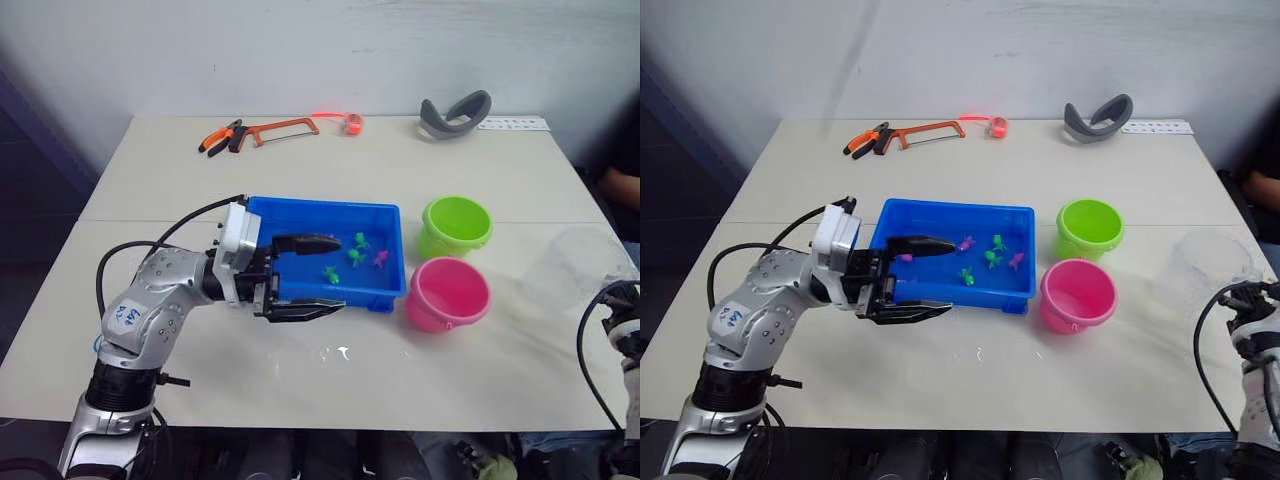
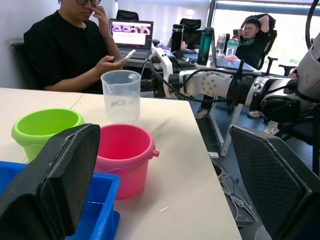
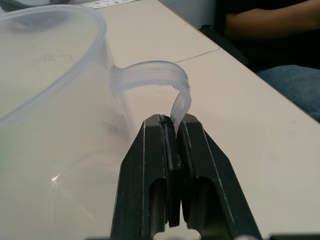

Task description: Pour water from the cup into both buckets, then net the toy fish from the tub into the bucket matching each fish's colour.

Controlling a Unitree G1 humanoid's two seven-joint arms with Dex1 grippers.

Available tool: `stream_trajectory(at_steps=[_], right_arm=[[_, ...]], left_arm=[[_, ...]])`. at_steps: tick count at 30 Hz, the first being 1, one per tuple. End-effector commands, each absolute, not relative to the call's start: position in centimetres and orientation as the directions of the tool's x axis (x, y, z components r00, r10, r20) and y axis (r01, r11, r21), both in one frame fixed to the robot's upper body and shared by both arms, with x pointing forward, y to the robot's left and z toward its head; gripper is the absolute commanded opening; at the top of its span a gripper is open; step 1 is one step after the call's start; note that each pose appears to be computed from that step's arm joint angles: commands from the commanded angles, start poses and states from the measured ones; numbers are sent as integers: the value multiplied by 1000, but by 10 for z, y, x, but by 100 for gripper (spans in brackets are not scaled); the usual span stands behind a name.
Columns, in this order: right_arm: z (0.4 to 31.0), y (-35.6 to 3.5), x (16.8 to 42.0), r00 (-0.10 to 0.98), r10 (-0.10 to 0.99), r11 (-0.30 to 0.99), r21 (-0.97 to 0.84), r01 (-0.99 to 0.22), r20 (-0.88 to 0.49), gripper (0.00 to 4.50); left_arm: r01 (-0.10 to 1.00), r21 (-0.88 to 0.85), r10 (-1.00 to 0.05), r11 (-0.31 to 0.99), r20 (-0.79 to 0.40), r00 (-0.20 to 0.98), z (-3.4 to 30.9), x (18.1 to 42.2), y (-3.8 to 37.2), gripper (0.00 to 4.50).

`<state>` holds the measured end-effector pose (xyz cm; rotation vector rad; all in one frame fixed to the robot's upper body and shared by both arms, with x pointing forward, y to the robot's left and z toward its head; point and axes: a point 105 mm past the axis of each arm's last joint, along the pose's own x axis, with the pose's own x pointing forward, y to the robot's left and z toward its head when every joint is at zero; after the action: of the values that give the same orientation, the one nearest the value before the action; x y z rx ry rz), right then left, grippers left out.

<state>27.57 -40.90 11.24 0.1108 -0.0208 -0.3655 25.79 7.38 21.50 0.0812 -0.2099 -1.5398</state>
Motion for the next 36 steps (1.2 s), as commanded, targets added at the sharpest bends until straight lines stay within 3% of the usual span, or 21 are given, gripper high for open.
stream_trajectory(at_steps=[1,7,10,16,17,20,24,28,31,36], right_arm=[[116,-412,279,919,-390,918,102,383,59,7],[106,-410,286,912,-404,907,162,389,71,7],[102,-421,276,900,-433,892,172,419,52,110],[108,-427,248,913,-406,913,61,404,32,416],[109,-427,242,915,-402,915,40,401,24,444],[112,-427,222,929,-371,928,15,371,-7,444],[139,-403,194,986,-166,986,7,166,16,444],[188,-353,205,985,153,984,-100,-145,74,444],[222,-289,230,880,470,850,-307,-429,73,444],[240,-226,250,664,737,648,-405,-645,123,444]], left_arm=[[977,209,-994,40,105,19,221,257,70,450],[981,183,-992,58,121,36,219,258,70,450],[982,173,-990,71,129,49,221,257,73,450],[981,156,-989,112,109,96,216,258,84,450],[981,150,-989,123,102,108,214,259,87,450],[978,134,-985,161,85,150,209,262,97,450],[955,113,-961,273,68,267,200,269,125,450],[912,105,-918,396,31,395,189,266,153,450],[814,104,-821,571,75,566,190,270,187,450],[632,87,-638,770,101,763,183,267,241,450]])
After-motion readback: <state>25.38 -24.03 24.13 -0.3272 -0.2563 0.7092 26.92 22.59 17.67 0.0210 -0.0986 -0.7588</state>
